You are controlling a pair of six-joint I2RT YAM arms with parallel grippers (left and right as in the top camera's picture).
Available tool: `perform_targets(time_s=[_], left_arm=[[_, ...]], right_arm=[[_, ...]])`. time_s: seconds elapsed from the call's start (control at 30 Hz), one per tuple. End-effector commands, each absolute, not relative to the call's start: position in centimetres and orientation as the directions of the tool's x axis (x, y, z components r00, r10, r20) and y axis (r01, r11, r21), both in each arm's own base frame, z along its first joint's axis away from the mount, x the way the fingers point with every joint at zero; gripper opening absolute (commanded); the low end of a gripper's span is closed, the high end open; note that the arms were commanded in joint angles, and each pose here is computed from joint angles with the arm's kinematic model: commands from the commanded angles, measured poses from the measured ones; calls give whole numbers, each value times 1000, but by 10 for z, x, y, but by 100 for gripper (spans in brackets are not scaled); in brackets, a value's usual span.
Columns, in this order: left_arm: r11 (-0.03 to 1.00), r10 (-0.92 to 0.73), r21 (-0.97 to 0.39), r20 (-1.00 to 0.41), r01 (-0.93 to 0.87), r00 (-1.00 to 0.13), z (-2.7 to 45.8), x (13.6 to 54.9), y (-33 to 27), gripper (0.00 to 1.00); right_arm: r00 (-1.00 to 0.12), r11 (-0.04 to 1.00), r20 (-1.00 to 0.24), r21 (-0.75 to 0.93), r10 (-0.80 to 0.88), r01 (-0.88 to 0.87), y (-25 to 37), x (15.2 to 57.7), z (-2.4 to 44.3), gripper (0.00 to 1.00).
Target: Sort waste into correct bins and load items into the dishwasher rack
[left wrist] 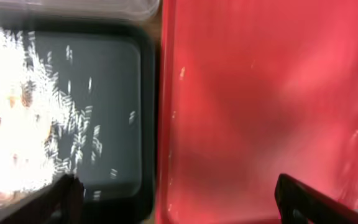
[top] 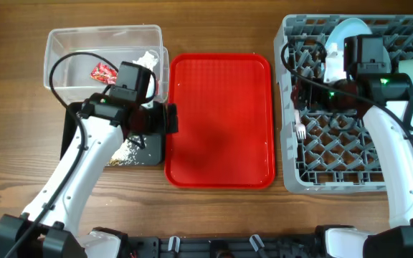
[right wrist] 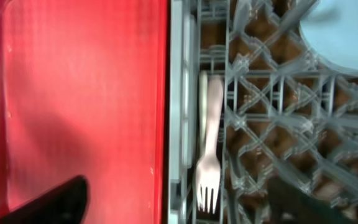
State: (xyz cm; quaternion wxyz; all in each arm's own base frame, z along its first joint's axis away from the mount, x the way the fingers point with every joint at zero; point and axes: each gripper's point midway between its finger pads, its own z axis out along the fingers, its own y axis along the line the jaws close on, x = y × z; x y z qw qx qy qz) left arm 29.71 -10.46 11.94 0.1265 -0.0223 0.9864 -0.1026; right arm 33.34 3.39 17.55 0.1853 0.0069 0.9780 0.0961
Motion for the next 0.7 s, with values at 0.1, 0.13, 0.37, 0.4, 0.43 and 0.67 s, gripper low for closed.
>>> perform_targets(time_s=[0.1, 0.13, 0.37, 0.4, 0.43, 0.67], left_arm=[[983, -73, -178, -177, -41, -981, 126, 265, -92, 100], [984, -75, -174, -199, -40, -977, 129, 264, -90, 100], [983, -118, -184, -550, -18, -827, 162, 222, -59, 100], [980, -129, -201, -606, -6, -785, 174, 215, -56, 100], [978, -134, -209, -627, 0, -768, 180, 214, -56, 100], [972, -152, -235, -698, 23, -700, 200, 215, -56, 100]], right_arm=[[-913, 977, -401, 212, 73, -15, 35, 308, 186, 100], [-900, 978, -428, 208, 80, -12, 33, 302, 186, 100], [-641, 985, -754, 170, 142, 18, 17, 243, 212, 100], [-599, 985, -785, 163, 159, 49, 10, 235, 219, 100], [-585, 986, -795, 164, 158, 44, 11, 232, 222, 100], [-580, 985, -799, 164, 158, 43, 11, 230, 224, 100]])
